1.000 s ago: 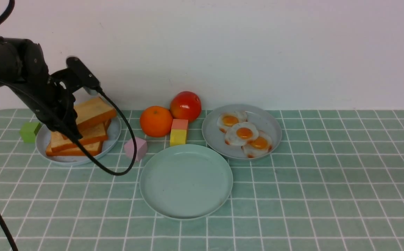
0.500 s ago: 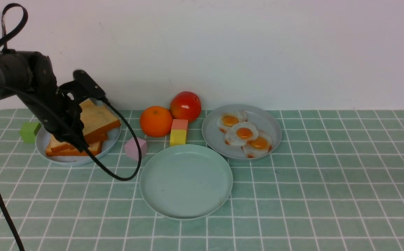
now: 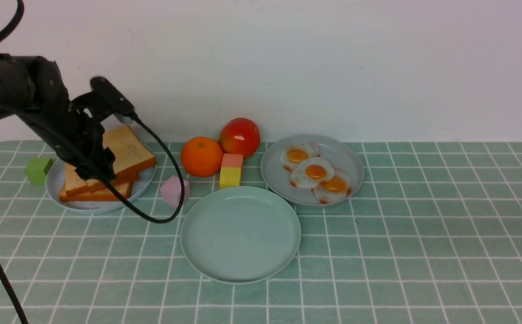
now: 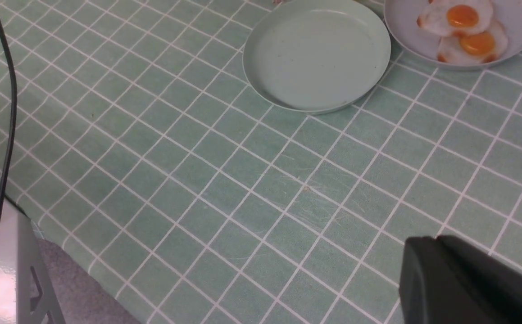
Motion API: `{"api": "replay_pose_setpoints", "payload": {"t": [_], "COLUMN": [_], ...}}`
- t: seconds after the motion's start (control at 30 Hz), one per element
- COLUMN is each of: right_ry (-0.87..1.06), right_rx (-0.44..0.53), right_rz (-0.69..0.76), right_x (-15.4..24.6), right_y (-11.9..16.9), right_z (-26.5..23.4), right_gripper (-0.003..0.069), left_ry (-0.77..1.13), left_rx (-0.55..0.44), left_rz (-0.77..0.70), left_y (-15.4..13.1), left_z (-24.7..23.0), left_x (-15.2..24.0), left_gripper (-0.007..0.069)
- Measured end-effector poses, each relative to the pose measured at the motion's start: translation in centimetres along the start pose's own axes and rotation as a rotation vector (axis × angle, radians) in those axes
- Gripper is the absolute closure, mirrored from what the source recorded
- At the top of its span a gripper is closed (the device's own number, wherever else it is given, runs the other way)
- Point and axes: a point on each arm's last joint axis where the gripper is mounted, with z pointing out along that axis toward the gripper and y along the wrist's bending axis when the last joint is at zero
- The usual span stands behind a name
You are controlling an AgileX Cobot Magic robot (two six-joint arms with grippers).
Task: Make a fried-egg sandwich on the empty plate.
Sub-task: Use the left arm to grab a slice of bread
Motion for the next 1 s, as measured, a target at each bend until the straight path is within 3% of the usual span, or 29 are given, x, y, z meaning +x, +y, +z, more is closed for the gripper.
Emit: {"api": "replay_pose_setpoints", "payload": {"t": [0.5,0.6,0.77,0.83,1.0], "right_ry": [-0.022,-0.022,-0.024,-0.024,-0.016], "right_rx": [-0.016,-0.018,-0.022,-0.023,-0.025], "right_rz": [0.011,0.012,0.015,0.015,0.014], "right_x": [-0.2,-0.2,-0.2,-0.2,-0.1], "right_y": [0.1,0.2,0.2,0.2,0.2], "right_z": [0.0,0.0,0.0,0.0,0.0], "right_gripper": [0.0617,0.0617,0.0617,0.0617,0.0615], "left_ry": [0.018,0.019,0.027,0.030,0.024], "left_rx": [-0.019,-0.019,-0.008,-0.006,-0.004], "left_rz": [0.041,0.024,-0.017,-0.021,-0.042], "left_y": [-0.2,-0.2,-0.3,-0.3,-0.1], "left_z": [3.3,3.3,2.6,2.1,-0.6], "left_x": [0.4,0.4,0.2,0.2,-0.1], "left_gripper": [0.0277,0.0316,0.0550,0.0598,0.0595]}}
